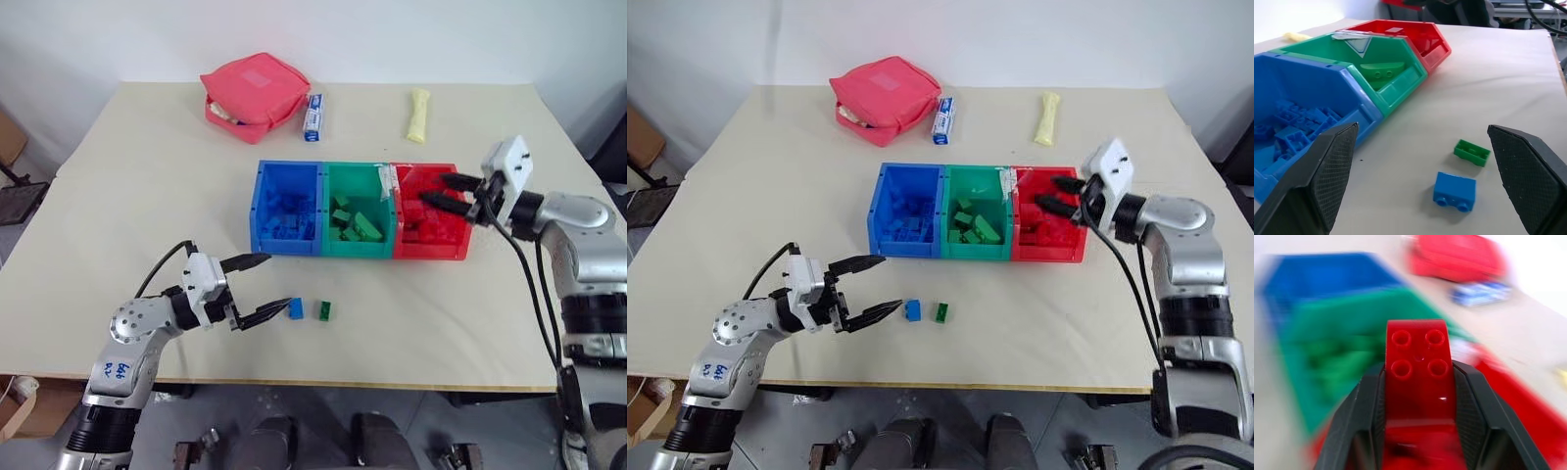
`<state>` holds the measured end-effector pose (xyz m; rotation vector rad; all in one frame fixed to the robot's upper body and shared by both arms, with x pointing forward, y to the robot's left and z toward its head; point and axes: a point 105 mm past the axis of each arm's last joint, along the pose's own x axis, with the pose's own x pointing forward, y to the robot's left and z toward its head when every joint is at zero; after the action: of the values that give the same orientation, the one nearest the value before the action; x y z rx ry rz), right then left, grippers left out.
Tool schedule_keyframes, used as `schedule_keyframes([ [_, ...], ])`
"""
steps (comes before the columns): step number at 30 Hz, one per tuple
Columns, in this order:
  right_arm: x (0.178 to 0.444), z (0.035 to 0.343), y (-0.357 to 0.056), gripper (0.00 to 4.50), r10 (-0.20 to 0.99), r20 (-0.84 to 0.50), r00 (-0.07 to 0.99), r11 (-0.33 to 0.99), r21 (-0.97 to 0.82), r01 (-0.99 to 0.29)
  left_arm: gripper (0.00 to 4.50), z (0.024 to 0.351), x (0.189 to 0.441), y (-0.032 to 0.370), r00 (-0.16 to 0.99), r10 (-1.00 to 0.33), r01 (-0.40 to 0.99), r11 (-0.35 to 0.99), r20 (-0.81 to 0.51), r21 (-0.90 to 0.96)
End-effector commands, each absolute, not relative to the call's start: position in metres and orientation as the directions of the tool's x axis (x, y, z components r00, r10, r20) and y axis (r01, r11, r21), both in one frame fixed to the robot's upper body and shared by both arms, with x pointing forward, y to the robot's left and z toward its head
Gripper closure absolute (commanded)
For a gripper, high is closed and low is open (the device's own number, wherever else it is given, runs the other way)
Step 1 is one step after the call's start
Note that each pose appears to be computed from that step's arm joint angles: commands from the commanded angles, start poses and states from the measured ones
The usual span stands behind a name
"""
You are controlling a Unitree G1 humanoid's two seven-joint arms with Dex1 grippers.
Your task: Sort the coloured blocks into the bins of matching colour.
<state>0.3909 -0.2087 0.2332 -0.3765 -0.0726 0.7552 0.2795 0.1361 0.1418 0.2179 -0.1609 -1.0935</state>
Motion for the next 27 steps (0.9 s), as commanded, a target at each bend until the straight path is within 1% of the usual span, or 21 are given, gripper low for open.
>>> schedule_keyframes([
  [1,0.398,0.238,-0.209,2.27,0.676,-0.067,0.734,0.669,-0.363,-0.649,0.00,0.148,0.277,0.133,0.437,-0.899,0.860,0.429,0.037,0.275],
  [5,0.396,0.236,-0.202,0.97,0.697,-0.077,0.713,0.636,-0.395,-0.663,0.00,0.149,0.279,0.138,0.458,-0.888,0.848,0.450,0.038,0.281],
  [7,0.389,0.236,-0.201,0.34,0.720,-0.083,0.689,0.604,-0.414,-0.681,0.00,0.149,0.280,0.141,0.471,-0.882,0.842,0.461,0.036,0.279],
  [8,0.379,0.237,-0.200,0.03,0.755,-0.074,0.651,0.567,-0.424,-0.706,0.00,0.148,0.279,0.146,0.474,-0.880,0.843,0.461,0.023,0.276],
  [9,0.359,0.238,-0.194,0.03,0.824,-0.071,0.562,0.485,-0.425,-0.765,0.00,0.147,0.279,0.153,0.480,-0.877,0.842,0.463,0.006,0.277],
  [11,0.332,0.235,-0.186,0.03,0.896,-0.094,0.434,0.360,-0.420,-0.833,0.00,0.147,0.280,0.162,0.493,-0.870,0.837,0.469,-0.015,0.283],
  [14,0.292,0.205,-0.177,0.03,0.924,-0.259,0.281,0.181,-0.350,-0.919,0.00,0.139,0.282,0.187,0.503,-0.858,0.839,0.453,-0.109,0.302],
  [16,0.270,0.186,-0.178,0.03,0.914,-0.350,0.204,0.104,-0.283,-0.953,0.00,0.132,0.282,0.198,0.488,-0.853,0.848,0.415,-0.182,0.329],
  [18,0.263,0.181,-0.177,0.03,0.913,-0.363,0.188,0.099,-0.251,-0.963,0.00,0.127,0.281,0.204,0.471,-0.848,0.856,0.373,-0.243,0.358],
  [20,0.261,0.180,-0.175,0.03,0.921,-0.327,0.213,0.134,-0.250,-0.959,0.00,0.119,0.278,0.208,0.430,-0.843,0.872,0.294,-0.323,0.392],
  [23,0.259,0.171,-0.182,0.03,0.906,-0.322,0.274,0.182,-0.288,-0.940,0.00,0.130,0.278,0.183,0.352,-0.893,0.894,0.232,-0.280,0.383],
  [24,0.257,0.167,-0.187,0.03,0.900,-0.319,0.296,0.205,-0.288,-0.935,0.00,0.134,0.275,0.164,0.294,-0.917,0.911,0.184,-0.269,0.370],
  [26,0.254,0.161,-0.193,0.03,0.893,-0.317,0.318,0.234,-0.278,-0.932,0.00,0.136,0.270,0.142,0.227,-0.932,0.932,0.123,-0.282,0.342],
  [27,0.251,0.157,-0.197,0.03,0.885,-0.324,0.333,0.251,-0.271,-0.929,0.00,0.130,0.272,0.130,0.209,-0.916,0.943,0.096,-0.342,0.319],
])
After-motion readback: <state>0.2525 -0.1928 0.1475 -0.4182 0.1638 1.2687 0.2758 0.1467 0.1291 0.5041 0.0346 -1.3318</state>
